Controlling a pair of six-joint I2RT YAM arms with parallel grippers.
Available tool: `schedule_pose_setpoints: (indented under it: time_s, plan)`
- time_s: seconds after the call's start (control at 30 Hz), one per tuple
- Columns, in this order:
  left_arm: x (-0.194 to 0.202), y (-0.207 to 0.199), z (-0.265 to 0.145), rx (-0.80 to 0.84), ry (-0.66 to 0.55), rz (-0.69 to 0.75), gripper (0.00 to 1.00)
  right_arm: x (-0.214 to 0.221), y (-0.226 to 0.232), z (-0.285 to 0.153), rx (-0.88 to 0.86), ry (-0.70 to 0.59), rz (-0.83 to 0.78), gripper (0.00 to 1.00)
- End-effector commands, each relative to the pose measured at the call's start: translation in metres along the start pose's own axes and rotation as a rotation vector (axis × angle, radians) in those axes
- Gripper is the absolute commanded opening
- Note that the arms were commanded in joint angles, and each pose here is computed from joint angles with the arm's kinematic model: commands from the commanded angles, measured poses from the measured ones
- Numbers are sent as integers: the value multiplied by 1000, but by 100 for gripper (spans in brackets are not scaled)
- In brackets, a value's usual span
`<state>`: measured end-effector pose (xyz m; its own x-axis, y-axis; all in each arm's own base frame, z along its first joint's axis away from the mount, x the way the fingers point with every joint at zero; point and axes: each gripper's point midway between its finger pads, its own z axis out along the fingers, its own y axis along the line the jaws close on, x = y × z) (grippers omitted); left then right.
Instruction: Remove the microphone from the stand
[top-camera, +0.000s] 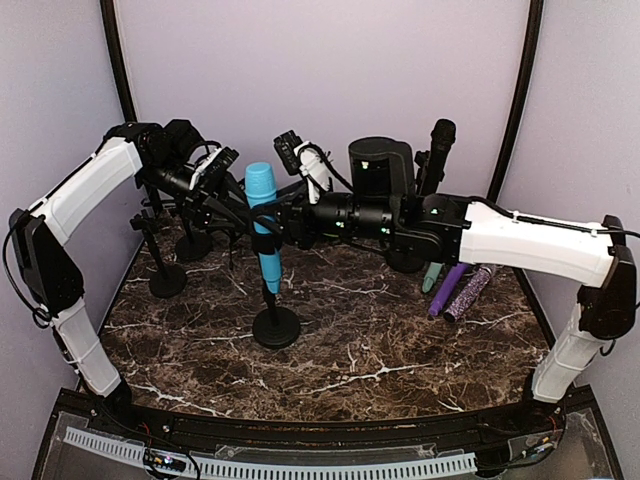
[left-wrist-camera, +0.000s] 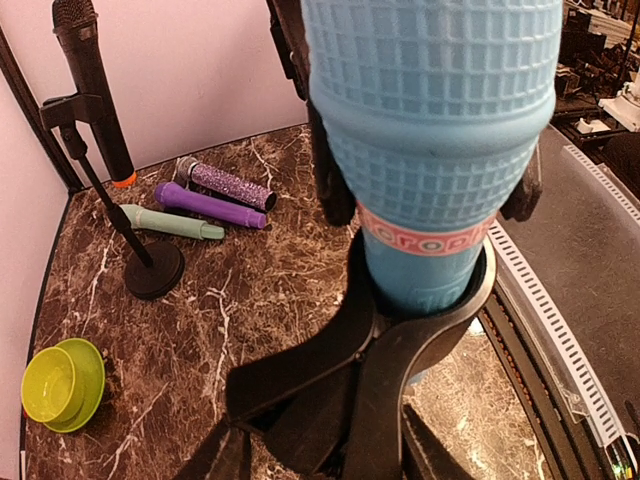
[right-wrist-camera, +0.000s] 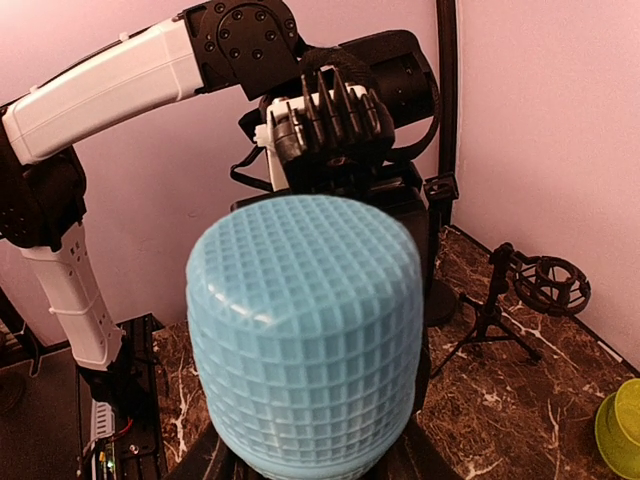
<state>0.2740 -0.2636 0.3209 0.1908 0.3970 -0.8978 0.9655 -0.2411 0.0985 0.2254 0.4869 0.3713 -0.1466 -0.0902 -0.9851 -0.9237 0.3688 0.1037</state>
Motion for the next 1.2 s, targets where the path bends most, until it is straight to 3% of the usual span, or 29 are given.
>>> schedule_pose_setpoints:
  time_s: [0.0, 0.3, 0.4, 0.53, 0.73, 0.8, 0.9, 1.17]
  plan:
    - [-18, -12, -1, 23, -43, 10, 18, -68, -14, -27, 63, -194, -21, 13]
    - [-14, -7, 0, -27, -9, 11, 6, -163, -17, -111, 181, -447, -93, 10]
    - [-15, -9, 0, -29, -15, 14, 6, -177, -14, -130, 169, -502, -85, 9]
    - [-17, -9, 1, -30, -30, -6, 35, -162, -16, -113, 147, -449, -56, 9]
    - [-12, -11, 2, -37, -17, -32, 51, -147, -19, -102, 136, -428, -23, 7]
    - [-11, -11, 2, -48, -18, -34, 75, -154, -16, -105, 118, -448, -20, 6]
    - [-15, -11, 2, -58, -49, -36, 98, -158, -9, -99, 58, -453, -1, 5]
    - [-24, -16, 5, 1, -129, -101, 99, -140, 27, -60, -195, -357, 23, 0]
